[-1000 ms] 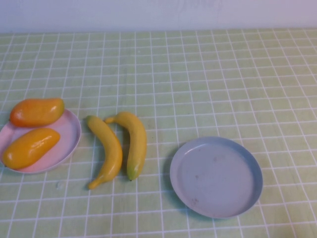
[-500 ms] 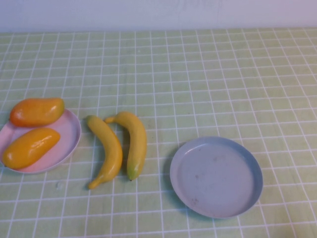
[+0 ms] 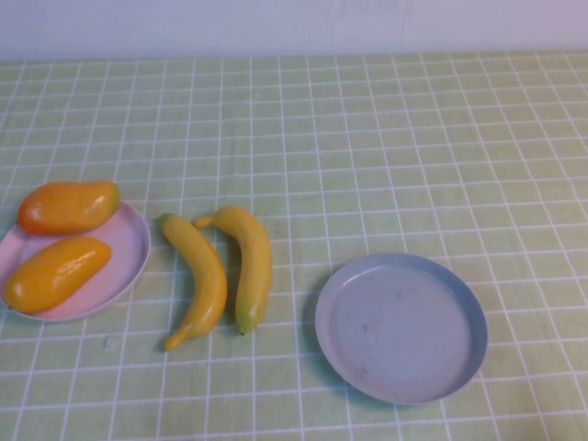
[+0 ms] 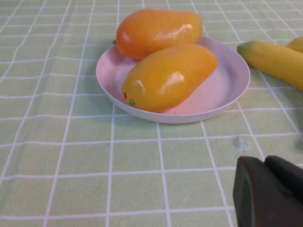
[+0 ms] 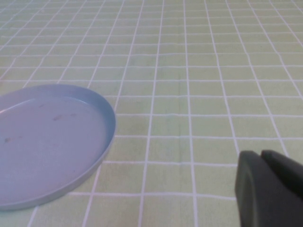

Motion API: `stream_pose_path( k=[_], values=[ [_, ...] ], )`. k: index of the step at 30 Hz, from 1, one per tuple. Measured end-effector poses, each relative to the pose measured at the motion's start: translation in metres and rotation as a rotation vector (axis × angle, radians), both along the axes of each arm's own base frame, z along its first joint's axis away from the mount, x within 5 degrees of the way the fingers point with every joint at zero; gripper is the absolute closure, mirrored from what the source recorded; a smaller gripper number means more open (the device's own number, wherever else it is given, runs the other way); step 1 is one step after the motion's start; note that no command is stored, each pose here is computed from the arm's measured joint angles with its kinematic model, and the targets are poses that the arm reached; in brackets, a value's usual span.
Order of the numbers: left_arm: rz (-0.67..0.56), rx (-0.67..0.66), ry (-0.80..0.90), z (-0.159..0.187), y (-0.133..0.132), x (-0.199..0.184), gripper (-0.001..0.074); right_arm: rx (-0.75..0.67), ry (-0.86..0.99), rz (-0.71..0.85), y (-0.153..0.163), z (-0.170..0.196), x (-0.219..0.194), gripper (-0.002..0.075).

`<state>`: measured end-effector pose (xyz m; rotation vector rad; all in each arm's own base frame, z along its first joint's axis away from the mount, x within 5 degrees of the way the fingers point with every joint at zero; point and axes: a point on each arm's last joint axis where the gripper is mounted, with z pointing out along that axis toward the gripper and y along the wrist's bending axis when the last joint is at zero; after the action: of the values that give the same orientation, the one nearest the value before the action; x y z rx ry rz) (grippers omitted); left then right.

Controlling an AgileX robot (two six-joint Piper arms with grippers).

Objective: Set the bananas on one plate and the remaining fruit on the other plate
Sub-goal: Put another type of fruit in the right plate

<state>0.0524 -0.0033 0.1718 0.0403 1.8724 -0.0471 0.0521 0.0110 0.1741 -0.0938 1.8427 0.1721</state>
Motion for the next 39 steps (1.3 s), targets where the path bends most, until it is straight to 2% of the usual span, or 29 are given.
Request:
stream_pose_path(
  k=[7, 11, 18, 23, 28, 32, 39],
  values=[
    [0.000, 0.000, 0.000, 0.000, 0.000, 0.000, 0.0735, 0.029, -0.035, -0.004, 0.000, 0.003, 0.001, 0.0743],
    [0.000, 0.000, 0.000, 0.000, 0.000, 0.000, 0.0735, 0.273, -0.090, -0.015, 0.004, 0.013, 0.002, 0.0743],
    [-0.001, 0.002, 0.000, 0.000, 0.000, 0.000, 0.0735, 0.570, -0.223, -0.088, -0.002, 0.029, 0.004, 0.0743],
    [-0.001, 0.002, 0.000, 0.000, 0.000, 0.000, 0.0735, 0.718, -0.110, -0.030, 0.006, 0.031, 0.001, 0.0743],
    [-0.001, 0.002, 0.000, 0.000, 0.000, 0.000, 0.0735, 0.682, 0.069, 0.077, 0.021, 0.062, 0.003, 0.0743],
    [-0.001, 0.002, 0.000, 0.000, 0.000, 0.000, 0.0735, 0.536, 0.296, 0.121, 0.030, 0.080, 0.020, 0.0743],
    [-0.001, 0.002, 0.000, 0.000, 0.000, 0.000, 0.0735, 0.335, 0.694, 0.149, 0.039, 0.092, 0.068, 0.0743]
  ],
)
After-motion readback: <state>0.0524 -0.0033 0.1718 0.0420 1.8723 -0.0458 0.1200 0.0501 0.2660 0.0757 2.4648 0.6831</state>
